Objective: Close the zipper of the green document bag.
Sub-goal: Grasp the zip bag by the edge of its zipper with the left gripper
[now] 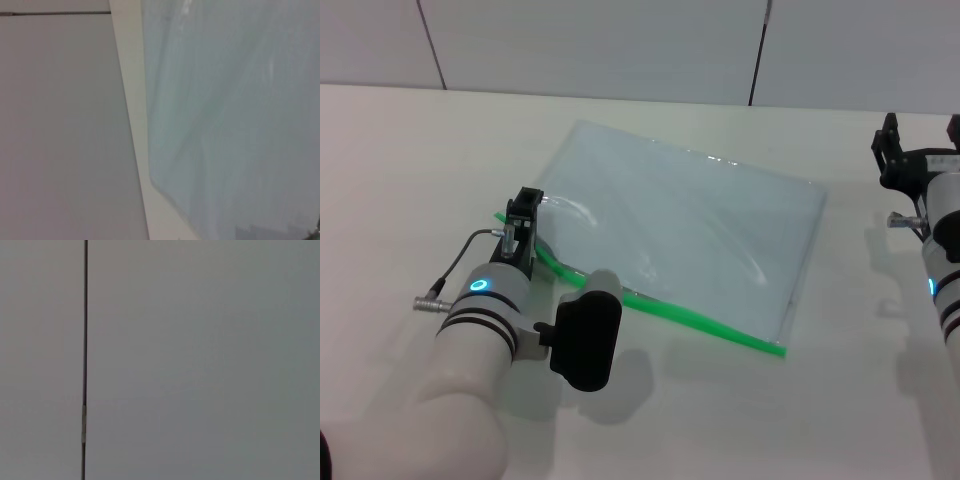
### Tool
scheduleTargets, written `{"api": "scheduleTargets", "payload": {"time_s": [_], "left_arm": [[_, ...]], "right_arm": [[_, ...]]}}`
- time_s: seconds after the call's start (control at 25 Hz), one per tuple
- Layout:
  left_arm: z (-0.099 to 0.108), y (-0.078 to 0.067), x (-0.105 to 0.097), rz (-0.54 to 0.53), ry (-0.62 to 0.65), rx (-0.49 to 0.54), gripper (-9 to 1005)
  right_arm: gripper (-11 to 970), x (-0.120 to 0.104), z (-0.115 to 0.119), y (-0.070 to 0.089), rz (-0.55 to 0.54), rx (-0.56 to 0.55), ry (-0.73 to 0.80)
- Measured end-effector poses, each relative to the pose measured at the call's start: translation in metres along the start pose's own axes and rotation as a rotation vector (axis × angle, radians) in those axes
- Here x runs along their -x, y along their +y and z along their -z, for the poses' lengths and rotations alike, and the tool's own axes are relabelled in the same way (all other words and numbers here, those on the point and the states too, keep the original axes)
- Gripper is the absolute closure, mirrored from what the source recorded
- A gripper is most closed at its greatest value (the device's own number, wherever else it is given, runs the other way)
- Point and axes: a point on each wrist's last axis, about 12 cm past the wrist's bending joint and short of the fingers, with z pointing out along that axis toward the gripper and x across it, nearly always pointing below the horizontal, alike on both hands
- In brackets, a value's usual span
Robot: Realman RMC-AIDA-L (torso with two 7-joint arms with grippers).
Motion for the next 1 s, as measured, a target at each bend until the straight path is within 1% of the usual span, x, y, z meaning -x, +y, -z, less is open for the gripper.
{"api": "scheduleTargets", "payload": {"time_s": [0.24, 0.44, 0.68, 0.88, 1.0], "left_arm": [[0.0013, 0.0, 0.0021, -0.011, -0.011, 0.007, 474], [0.0019, 0.0005, 0.0028, -0.011, -0.011, 0.014, 703], [0.0035, 0.0007, 0.0051, 0.002, -0.012, 0.015, 899], [0.004, 0.0009, 0.0057, 0.009, -0.014, 0.016, 943], [0.0041, 0.002, 0.0056, 0.018, -0.011, 0.025, 943]], "right_arm": [[227, -0.0007, 0.0007, -0.0004, 0.001, 0.0, 0.002], [227, -0.0005, 0.0012, 0.0002, 0.0, 0.002, 0.0], [228, -0.0008, 0.0019, 0.0002, 0.001, 0.003, -0.001], [228, -0.0013, 0.0029, 0.0013, 0.005, 0.011, -0.001], [228, -0.002, 0.0039, 0.0025, 0.01, 0.02, 0.0]]}}
